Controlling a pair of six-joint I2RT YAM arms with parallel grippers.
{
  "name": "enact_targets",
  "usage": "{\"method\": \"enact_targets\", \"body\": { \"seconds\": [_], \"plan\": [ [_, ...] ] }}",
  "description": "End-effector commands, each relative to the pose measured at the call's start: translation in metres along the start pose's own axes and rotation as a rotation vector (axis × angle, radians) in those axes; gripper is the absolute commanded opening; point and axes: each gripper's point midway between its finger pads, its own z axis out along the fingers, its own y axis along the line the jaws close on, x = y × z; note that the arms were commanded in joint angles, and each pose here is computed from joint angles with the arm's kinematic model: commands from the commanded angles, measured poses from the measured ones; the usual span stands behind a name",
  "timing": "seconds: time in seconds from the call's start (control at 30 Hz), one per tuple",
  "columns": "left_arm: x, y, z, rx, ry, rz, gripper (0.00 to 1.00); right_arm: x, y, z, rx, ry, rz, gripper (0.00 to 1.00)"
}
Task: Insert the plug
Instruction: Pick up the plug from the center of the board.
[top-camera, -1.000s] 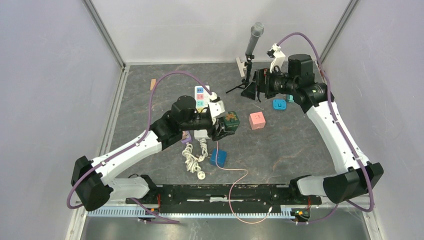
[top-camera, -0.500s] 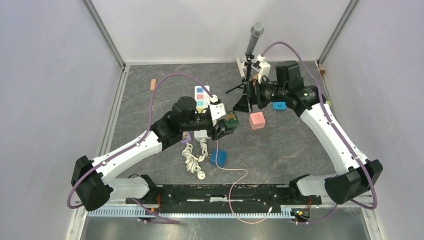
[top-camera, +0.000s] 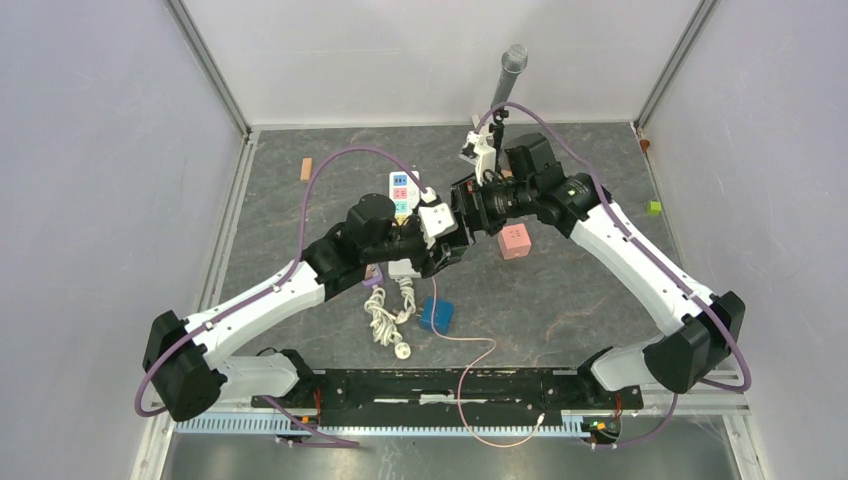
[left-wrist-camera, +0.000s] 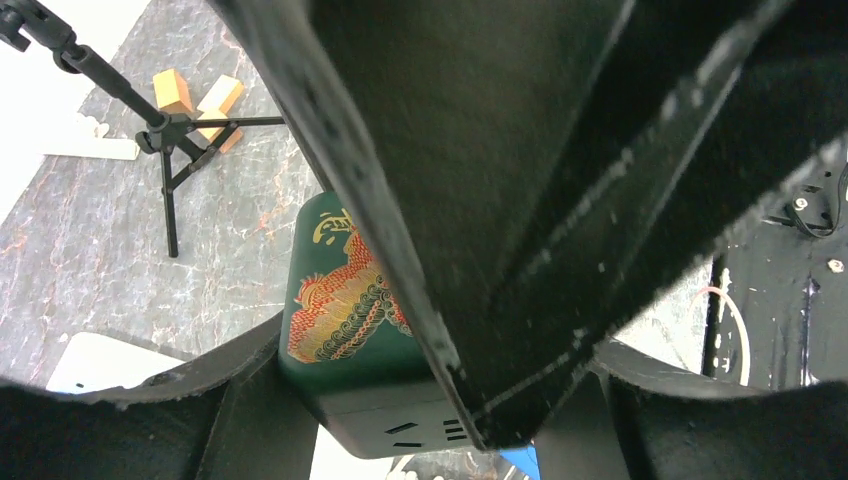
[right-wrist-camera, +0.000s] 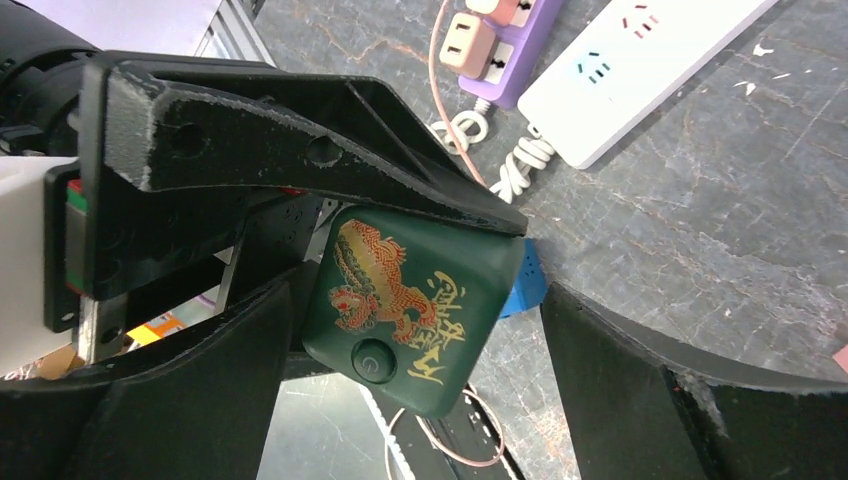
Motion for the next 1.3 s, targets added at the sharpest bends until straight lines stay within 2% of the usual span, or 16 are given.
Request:
{"method": "enact_targets", "body": {
  "seconds": [0.0,0.03,0.1,0.23,0.27,0.3,0.37,0.4,0.57,0.83,1.13,1.27],
  "plan": [
    [-0.027,0.012,-0.002,-0.041,-0.058,0.028,0.02,-0.004,0.01,0.007,-0.027,0.006,-0.023,0.98],
    [-0.028,0.012,-0.002,-0.041,-0.058,0.029,0.02,-0.002,0.011,0.009,-0.03,0.015,-0.025,0.95],
    [-0.028,0.012,-0.001,-0.042,-0.059,0.029,0.02,-0.001,0.014,0.012,-0.047,0.024,-0.037,0.81],
    [-0.025,0.016,-0.001,-0.065,-0.048,0.021,0.04,-0.006,0.013,0.01,-0.032,0.018,-0.068,0.36],
    [-0.025,0.017,-0.002,-0.075,-0.046,0.011,0.15,-0.007,0.01,0.009,-0.013,0.017,-0.077,0.24],
    [-0.025,0.019,-0.002,-0.085,-0.041,0.003,0.29,-0.009,0.008,0.008,0.005,0.011,-0.087,0.19],
    [-0.024,0.021,-0.003,-0.096,-0.023,-0.021,0.75,-0.014,0.003,0.005,0.044,-0.012,-0.118,0.04],
    [-0.025,0.023,-0.003,-0.107,-0.014,-0.039,0.97,-0.017,0.0,0.003,0.069,-0.026,-0.136,0.0],
    [-0.025,0.029,-0.007,-0.148,0.03,-0.118,1.0,-0.031,-0.011,-0.009,0.152,-0.093,-0.288,0.0],
    [-0.033,0.012,-0.023,-0.089,-0.083,-0.171,1.0,-0.027,-0.016,-0.02,0.157,-0.081,-0.577,0.0],
    [-0.028,0.035,-0.041,-0.191,-0.158,-0.414,1.0,-0.002,-0.041,-0.026,0.223,-0.071,-0.823,0.0],
    [-0.02,0.059,-0.05,-0.322,-0.152,-0.576,1.0,0.001,-0.033,-0.03,0.182,-0.084,-0.904,0.0]
  ]
}}
